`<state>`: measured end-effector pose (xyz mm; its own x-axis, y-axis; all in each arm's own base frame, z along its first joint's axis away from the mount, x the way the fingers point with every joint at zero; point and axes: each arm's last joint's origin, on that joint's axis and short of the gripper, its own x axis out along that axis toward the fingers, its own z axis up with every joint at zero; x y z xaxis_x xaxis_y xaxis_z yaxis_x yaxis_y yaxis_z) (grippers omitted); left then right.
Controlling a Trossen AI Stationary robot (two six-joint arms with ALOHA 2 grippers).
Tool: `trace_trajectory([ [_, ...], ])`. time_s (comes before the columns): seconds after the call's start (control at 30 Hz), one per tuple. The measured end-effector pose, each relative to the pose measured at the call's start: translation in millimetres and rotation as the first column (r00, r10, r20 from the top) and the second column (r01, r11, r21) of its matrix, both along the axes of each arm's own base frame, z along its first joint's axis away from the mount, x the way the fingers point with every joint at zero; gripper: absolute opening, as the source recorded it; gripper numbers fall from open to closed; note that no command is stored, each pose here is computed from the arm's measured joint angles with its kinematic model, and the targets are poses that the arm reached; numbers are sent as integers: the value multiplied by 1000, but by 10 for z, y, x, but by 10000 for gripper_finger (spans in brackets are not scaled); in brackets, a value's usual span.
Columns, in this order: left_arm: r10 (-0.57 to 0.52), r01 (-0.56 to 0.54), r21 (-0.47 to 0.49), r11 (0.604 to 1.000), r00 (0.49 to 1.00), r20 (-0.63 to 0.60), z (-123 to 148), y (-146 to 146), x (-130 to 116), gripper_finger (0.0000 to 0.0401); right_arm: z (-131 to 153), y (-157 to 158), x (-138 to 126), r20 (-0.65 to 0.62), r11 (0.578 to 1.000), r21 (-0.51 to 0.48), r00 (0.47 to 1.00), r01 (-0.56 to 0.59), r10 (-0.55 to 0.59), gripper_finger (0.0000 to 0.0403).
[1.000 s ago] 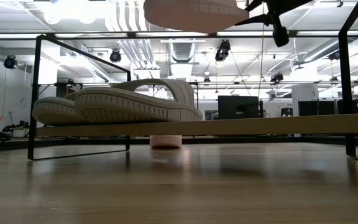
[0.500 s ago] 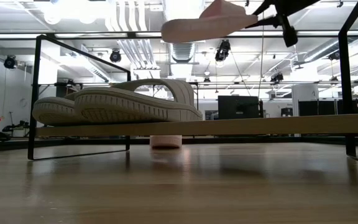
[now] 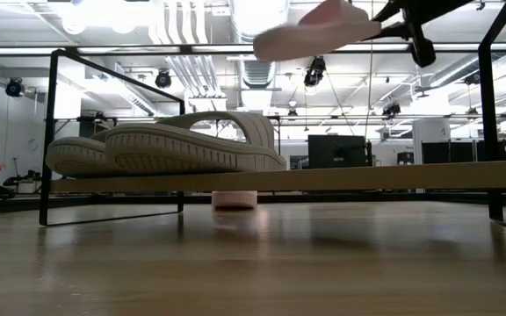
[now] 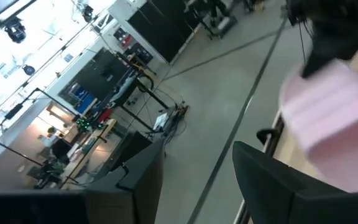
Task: Pick and place slides into the shelf
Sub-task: Put the left pink slipper on the shelf
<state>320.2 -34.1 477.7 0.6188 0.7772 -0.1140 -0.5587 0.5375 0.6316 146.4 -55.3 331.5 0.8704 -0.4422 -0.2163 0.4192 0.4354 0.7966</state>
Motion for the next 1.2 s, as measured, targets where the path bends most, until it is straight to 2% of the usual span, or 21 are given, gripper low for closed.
trace_trajectory([
  [0.13, -14, 16, -28, 999, 996, 84, 204, 48, -269, 176, -25, -84, 13, -23, 993, -2, 993, -116, 116, 32],
  [0.27, -36, 46, -61, 997, 986, 161, 339, 82, -479, 176, -86, -160, 50, -67, 966, -2, 964, -257, 256, 31],
  [0.4, -36, 48, -65, 997, 983, 179, 380, 107, -614, 176, -170, -217, 94, -122, 943, 17, 936, -332, 331, 31],
  [0.53, -30, 42, -64, 997, 984, 177, 360, 116, -656, 176, -288, -208, 109, -193, 912, 90, 891, -401, 411, 31],
  [0.63, -29, 41, -64, 997, 985, 172, 348, 114, -645, 176, -350, -183, 104, -231, 897, 140, 867, -419, 441, 31],
  [0.77, -17, 27, -59, 998, 988, 156, 309, 103, -581, 176, -344, -157, 111, -225, 892, 143, 864, -429, 451, 31],
  [0.97, 17, -11, -48, 999, 992, 128, 242, 91, -483, 176, -409, -36, 142, -233, 869, 221, 841, -444, 489, 31],
  [1.1, 22, -16, -47, 999, 991, 129, 243, 92, -484, 176, -440, 60, 190, -253, 878, 210, 843, -431, 475, 31],
  [1.2, 23, -16, -50, 999, 990, 141, 265, 98, -512, 176, -464, 98, 239, -221, 884, 191, 859, -426, 462, 31],
])
